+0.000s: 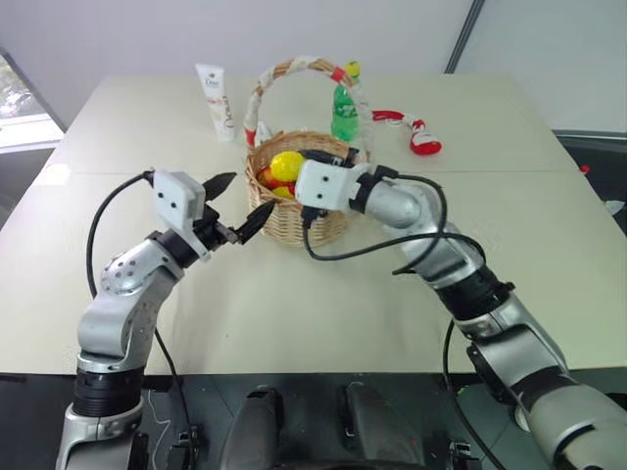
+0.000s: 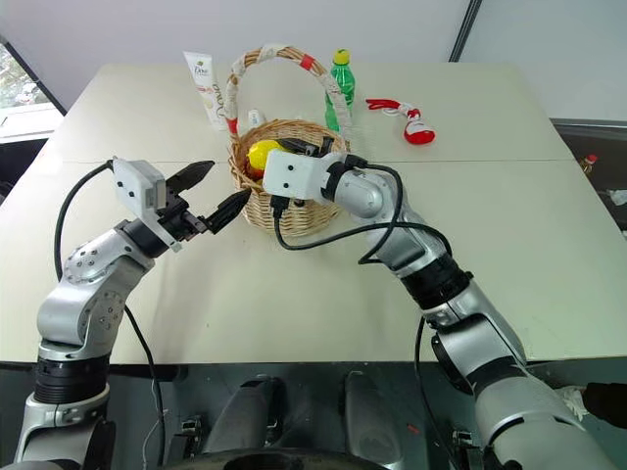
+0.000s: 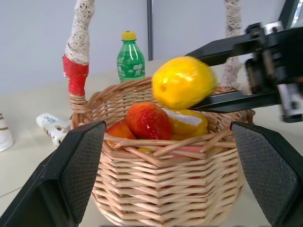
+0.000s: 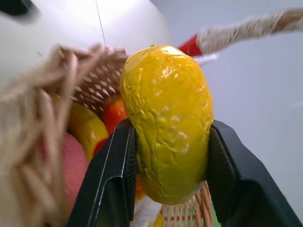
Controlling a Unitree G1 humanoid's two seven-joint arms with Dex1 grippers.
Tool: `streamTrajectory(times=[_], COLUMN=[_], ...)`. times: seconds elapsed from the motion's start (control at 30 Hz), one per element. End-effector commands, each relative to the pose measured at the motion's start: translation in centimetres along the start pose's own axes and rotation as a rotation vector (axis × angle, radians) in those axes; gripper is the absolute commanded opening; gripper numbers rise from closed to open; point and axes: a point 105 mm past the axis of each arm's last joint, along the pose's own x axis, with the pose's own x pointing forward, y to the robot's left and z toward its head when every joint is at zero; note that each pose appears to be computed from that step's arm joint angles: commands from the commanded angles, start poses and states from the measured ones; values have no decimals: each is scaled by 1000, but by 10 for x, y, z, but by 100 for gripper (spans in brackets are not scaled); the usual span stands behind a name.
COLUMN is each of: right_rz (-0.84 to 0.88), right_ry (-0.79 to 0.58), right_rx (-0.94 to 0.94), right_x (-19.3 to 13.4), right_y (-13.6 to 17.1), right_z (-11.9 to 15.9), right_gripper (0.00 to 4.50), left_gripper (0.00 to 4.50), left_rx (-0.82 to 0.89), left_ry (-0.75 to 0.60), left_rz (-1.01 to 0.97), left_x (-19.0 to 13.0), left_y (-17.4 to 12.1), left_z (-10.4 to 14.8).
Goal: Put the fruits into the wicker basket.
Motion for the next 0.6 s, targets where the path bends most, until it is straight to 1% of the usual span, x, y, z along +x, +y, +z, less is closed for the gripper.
streamTrajectory(times=[0.03, 0.07, 0.1, 0.17, 0.2, 0.27, 0.33, 0.37, 0.43, 0.53, 0.6], right_rz=[-94, -103, -80, -23, -2, 55, 119, 131, 108, -22, -121], right_ry=[-115, -130, -194, -314, -352, -397, -416, -409, -337, -204, -147], right_rx=[15, 29, 94, 203, 230, 292, 446, 506, 585, 710, 791], right_x=[-5, -6, -13, -29, -36, -56, -76, -81, -88, -85, -80], right_y=[-24, -26, -26, -23, -22, -19, -13, -11, -8, -12, -18], right_z=[28, 30, 41, 61, 67, 73, 73, 70, 55, 23, 5], right_gripper=[342, 393, 439, 439, 439, 439, 439, 439, 439, 439, 439], left_gripper=[450, 450, 450, 450, 450, 450, 450, 450, 450, 450, 450], left_rx=[40, 39, 36, 35, 35, 30, 23, 19, 13, 3, -2], left_ry=[-63, -64, -64, -60, -60, -60, -61, -63, -64, -68, -71], left_rz=[-3, -2, -6, -12, -14, -20, -36, -43, -56, -73, -86], left_x=[1, 1, 1, 3, 3, 5, 7, 9, 11, 14, 16], left_y=[-7, -7, -7, -8, -8, -8, -9, -10, -12, -14, -17], left_z=[17, 17, 17, 16, 16, 15, 15, 15, 15, 14, 14])
